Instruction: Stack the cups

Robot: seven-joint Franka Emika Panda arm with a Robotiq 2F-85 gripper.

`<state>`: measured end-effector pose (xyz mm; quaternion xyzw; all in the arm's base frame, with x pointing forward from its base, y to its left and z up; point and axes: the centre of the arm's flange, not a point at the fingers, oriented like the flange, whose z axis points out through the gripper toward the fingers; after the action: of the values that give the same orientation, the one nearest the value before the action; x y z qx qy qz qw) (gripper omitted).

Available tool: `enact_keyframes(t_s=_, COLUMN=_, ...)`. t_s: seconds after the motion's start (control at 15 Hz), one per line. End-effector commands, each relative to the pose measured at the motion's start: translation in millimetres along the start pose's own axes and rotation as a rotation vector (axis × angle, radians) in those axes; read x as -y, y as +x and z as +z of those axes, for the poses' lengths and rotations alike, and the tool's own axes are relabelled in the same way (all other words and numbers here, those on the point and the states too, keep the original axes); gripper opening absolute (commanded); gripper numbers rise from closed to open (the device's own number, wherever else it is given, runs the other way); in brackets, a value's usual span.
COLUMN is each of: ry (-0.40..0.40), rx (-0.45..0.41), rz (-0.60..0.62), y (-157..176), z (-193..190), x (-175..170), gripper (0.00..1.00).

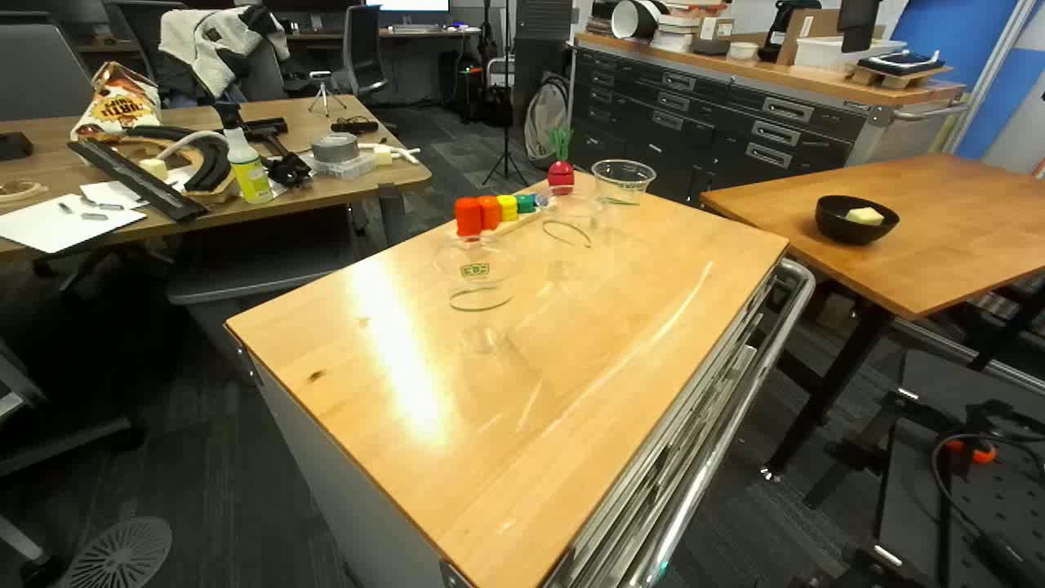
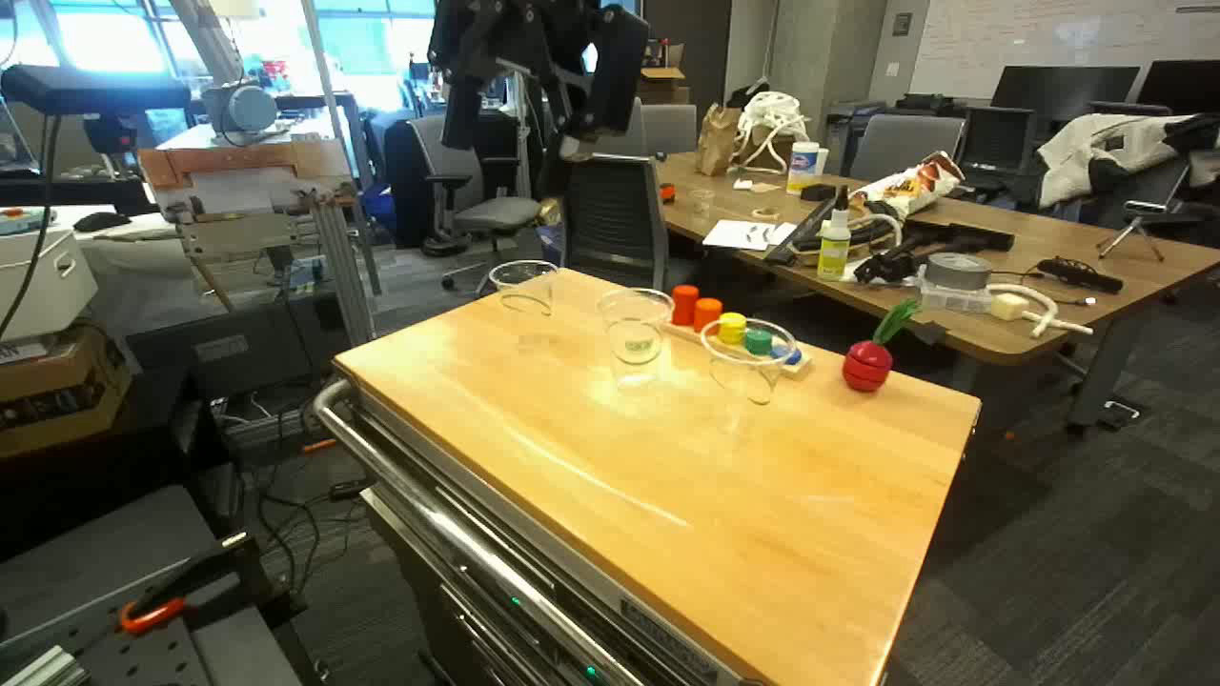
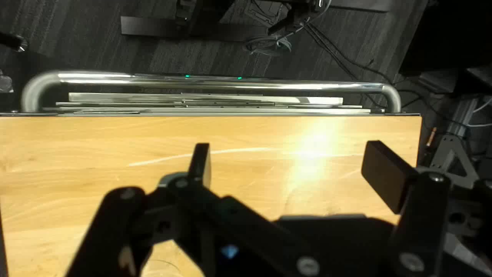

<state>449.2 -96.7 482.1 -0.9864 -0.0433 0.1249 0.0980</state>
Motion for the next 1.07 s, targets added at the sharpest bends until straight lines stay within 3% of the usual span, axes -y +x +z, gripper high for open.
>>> enact_keyframes(t_s=0.0, ry=-0.001, rx=-0.003, rz=0.000, y=0.2, z=-1.2, x=0.0, gripper=1.00)
enact_keyframes(t_s=0.53, ry=-0.022, rx=-0.032, rz=0.012, y=4.9, z=-9.9, x=-4.4, gripper=1.00)
enact_keyframes(t_s=1.0, ry=-0.057, rx=-0.136, rz=0.167, y=41.2, z=-42.9, x=-55.2, gripper=1.00)
